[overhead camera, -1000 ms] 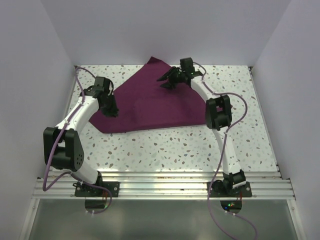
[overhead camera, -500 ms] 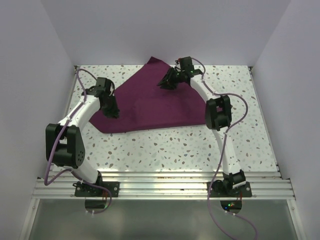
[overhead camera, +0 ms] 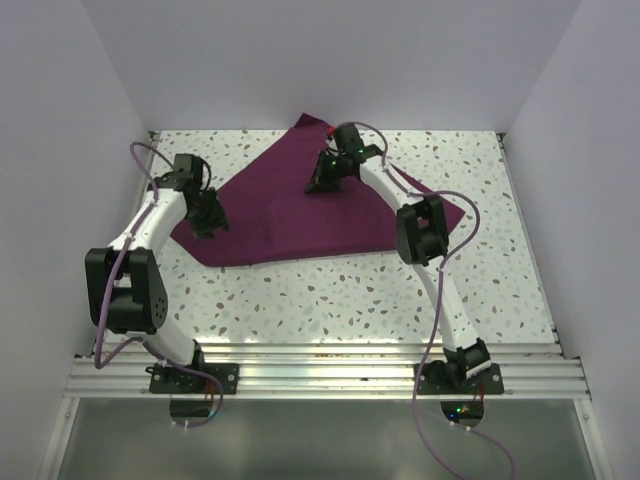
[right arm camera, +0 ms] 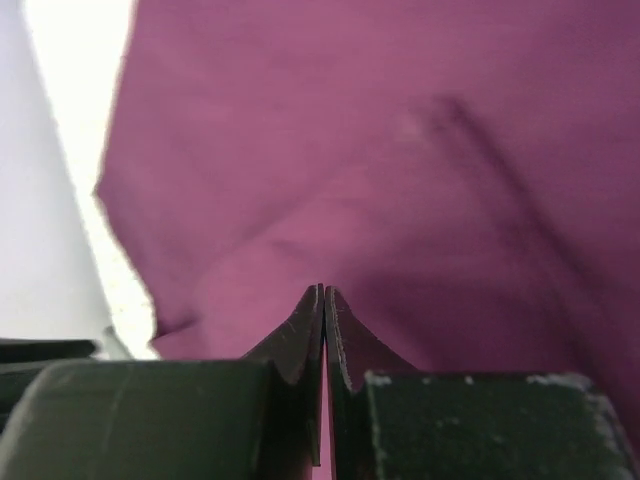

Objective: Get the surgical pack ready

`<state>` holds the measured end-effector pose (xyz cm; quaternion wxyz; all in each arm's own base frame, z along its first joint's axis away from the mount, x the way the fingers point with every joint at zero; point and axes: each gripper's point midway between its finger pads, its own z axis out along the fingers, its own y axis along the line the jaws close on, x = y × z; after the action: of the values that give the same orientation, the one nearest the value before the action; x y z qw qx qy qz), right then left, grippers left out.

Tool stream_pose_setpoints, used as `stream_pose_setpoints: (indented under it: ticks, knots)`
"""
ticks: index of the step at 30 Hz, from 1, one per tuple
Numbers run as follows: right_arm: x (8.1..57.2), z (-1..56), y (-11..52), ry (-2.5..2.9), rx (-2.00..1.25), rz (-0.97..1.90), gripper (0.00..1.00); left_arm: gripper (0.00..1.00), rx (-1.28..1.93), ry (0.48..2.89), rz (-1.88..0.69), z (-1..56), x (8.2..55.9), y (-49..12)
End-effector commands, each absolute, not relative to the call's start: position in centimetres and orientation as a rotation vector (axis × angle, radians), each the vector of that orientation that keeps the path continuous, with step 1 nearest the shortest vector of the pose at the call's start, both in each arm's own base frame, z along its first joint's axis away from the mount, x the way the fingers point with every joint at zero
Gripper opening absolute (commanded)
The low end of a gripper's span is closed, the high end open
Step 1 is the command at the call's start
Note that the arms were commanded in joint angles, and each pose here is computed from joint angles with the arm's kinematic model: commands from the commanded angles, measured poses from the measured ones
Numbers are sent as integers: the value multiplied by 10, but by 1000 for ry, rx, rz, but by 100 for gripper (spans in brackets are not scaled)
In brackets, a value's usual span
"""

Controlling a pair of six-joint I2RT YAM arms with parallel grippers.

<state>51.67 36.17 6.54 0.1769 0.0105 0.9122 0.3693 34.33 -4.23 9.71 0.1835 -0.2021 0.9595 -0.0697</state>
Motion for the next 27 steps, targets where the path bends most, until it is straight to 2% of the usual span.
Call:
stream_pose_setpoints:
  ticks: [1, 7, 11, 14, 17, 20, 22, 23, 25, 27]
  knots:
    - [530, 37, 326, 2635, 70, 895, 0, 48, -686, 2612, -216, 114, 363, -16]
    - [536, 13, 303, 2677, 104, 771, 0, 50, -779, 2606, -232, 106, 365, 11]
    - [542, 4, 269, 2698, 169, 611, 0, 47, -754, 2629, -312, 99, 364, 2]
    - [545, 1, 258, 2704, 200, 603, 0, 41, -793, 2645, -343, 87, 359, -3]
    - [548, 12, 264, 2683, 175, 687, 0, 36, -807, 2640, -391, 84, 358, -10]
    - [556, 43, 270, 2615, 143, 745, 0, 37, -781, 2595, -405, 93, 364, -10]
    - [563, 81, 272, 2535, 127, 780, 3, 41, -739, 2576, -419, 99, 369, -11]
    - [567, 95, 267, 2508, 136, 792, 7, 41, -691, 2581, -417, 100, 370, -11]
    - [571, 128, 260, 2445, 146, 806, 26, 42, -584, 2573, -452, 106, 376, -15]
    - [574, 138, 246, 2424, 176, 847, 46, 45, -486, 2536, -522, 111, 388, -23]
